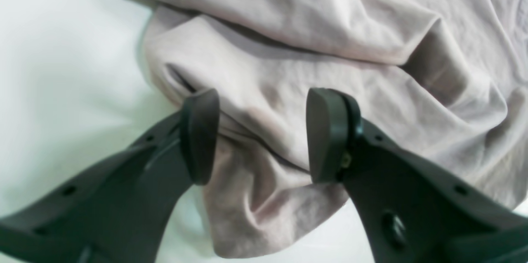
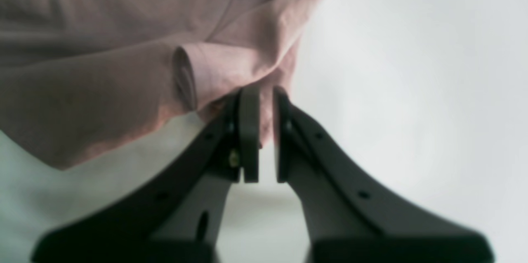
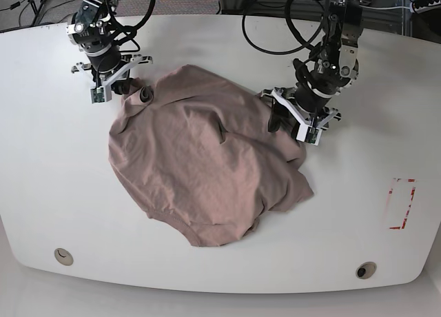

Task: Fold the T-shirt properly

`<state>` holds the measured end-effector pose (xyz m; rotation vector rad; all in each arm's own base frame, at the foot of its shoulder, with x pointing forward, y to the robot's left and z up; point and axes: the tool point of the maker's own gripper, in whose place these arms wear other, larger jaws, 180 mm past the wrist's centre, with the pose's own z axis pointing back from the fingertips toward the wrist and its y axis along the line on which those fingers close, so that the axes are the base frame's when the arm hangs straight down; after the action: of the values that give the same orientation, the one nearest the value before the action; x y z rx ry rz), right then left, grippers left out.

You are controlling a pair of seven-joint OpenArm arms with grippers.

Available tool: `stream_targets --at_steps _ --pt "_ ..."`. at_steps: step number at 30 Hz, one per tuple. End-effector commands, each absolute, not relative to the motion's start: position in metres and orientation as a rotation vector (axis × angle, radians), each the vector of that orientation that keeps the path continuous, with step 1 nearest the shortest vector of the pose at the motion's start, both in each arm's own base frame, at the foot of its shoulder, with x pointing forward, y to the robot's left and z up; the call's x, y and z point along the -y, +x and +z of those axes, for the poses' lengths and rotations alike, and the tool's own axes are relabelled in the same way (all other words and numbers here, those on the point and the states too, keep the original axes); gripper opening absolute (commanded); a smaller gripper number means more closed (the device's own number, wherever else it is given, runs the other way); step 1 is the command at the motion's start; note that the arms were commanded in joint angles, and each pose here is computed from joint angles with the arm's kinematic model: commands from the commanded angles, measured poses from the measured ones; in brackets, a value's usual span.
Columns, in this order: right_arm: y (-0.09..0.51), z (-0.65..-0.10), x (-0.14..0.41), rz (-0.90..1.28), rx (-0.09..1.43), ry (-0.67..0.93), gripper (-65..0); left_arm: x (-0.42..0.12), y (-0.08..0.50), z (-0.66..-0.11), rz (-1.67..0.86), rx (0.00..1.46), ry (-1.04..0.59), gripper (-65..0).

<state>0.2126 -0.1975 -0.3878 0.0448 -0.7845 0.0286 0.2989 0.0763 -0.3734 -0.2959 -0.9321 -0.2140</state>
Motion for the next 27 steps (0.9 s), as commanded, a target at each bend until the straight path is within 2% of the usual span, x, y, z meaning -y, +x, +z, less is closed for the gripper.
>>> stream_targets --at_steps 1,6,8,10,27 --pt "0.219 -0.375 0.198 0.038 0.834 0.040 -56.9 -0.074 0.303 -0.368 -0.215 0.959 -0.309 -32.4" --pt "0.220 -0.372 0.198 0.044 0.838 0.036 -55.6 -0.075 0.301 -0.373 -0.211 0.944 -0.306 -31.7" --pt "0.220 -0.371 0.198 0.045 0.840 0.035 -56.0 -0.076 0.300 -0.376 -0.208 0.938 -0.304 -31.0" --pt "0.221 -0.374 0.198 0.044 0.838 0.040 -59.1 -0.077 0.304 -0.384 -0.193 0.919 -0.301 -30.9" --pt "0.225 -0.375 0.198 0.043 0.841 0.047 -60.5 -0.069 0.306 -0.402 -0.189 0.877 -0.321 -32.9"
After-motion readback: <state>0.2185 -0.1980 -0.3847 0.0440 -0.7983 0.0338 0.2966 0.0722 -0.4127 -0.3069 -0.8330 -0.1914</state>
